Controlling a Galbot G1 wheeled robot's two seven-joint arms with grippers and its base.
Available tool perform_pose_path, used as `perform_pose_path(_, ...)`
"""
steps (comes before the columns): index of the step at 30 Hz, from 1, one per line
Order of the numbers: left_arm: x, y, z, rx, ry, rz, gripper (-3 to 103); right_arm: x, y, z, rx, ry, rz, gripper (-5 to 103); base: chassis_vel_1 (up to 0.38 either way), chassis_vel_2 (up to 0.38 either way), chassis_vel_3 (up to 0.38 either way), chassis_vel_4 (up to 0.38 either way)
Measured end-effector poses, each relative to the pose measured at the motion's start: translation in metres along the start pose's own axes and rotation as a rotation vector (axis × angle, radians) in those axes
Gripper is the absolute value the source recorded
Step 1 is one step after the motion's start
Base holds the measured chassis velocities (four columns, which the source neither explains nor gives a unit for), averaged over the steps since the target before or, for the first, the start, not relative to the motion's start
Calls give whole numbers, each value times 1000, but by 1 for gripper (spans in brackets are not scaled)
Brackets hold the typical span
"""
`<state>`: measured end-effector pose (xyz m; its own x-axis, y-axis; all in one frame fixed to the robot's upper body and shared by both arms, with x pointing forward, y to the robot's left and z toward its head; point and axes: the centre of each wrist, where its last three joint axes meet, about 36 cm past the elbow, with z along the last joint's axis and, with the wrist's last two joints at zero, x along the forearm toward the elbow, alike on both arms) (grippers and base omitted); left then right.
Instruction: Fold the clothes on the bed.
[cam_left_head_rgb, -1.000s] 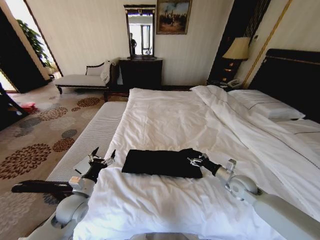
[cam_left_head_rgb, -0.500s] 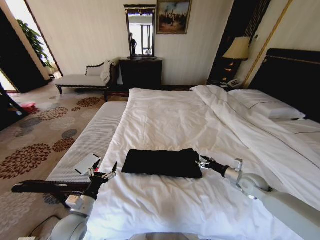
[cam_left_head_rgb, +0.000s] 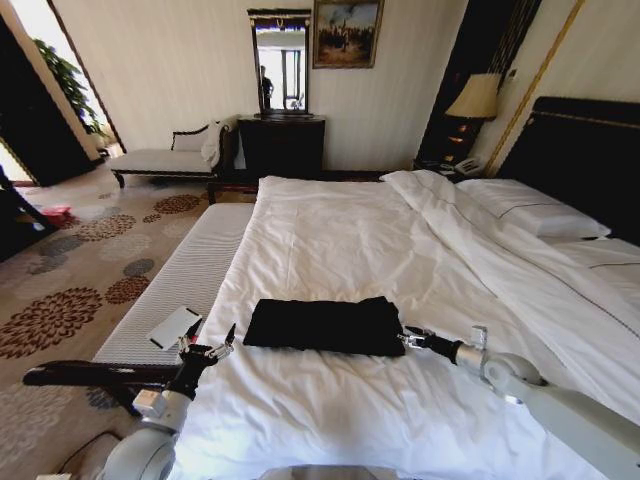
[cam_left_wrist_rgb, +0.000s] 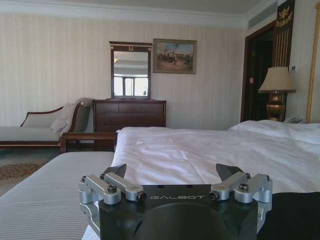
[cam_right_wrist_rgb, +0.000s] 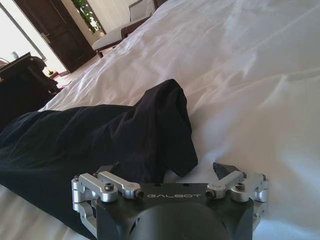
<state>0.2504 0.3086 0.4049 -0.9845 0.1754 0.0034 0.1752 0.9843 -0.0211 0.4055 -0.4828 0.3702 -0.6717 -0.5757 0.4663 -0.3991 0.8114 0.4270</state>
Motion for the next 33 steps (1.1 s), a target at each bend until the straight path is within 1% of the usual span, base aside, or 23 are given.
perform_pose_path(6, 0, 0, 0, 1, 0, 0, 100, -6, -8, 4, -9, 45, 14, 100, 0, 0, 0, 0)
perform_pose_path(10, 0, 0, 0, 1, 0, 0, 100, -11, -6, 8, -15, 74, 1, 100, 0, 0, 0, 0)
perform_pose_path(16, 0, 0, 0, 1, 1, 0, 100, -22, 4, 6, -23, 94, -35, 100, 0, 0, 0, 0)
perform_pose_path(18, 0, 0, 0, 1, 1, 0, 100, -35, 13, 4, -24, 101, -56, 100, 0, 0, 0, 0)
perform_pose_path(23, 0, 0, 0, 1, 1, 0, 100, -55, 20, 1, -29, 106, -64, 100, 0, 0, 0, 0)
perform_pose_path(30, 0, 0, 0, 1, 2, -1, 100, -64, 21, 5, -25, 117, -54, 100, 0, 0, 0, 0)
perform_pose_path(32, 0, 0, 0, 1, 2, -1, 100, -64, 21, 5, -23, 117, -52, 101, 0, 0, 0, 0)
perform_pose_path(33, 0, 0, 0, 1, 2, -1, 100, -63, 20, 6, -19, 116, -50, 97, 0, 0, 0, 0)
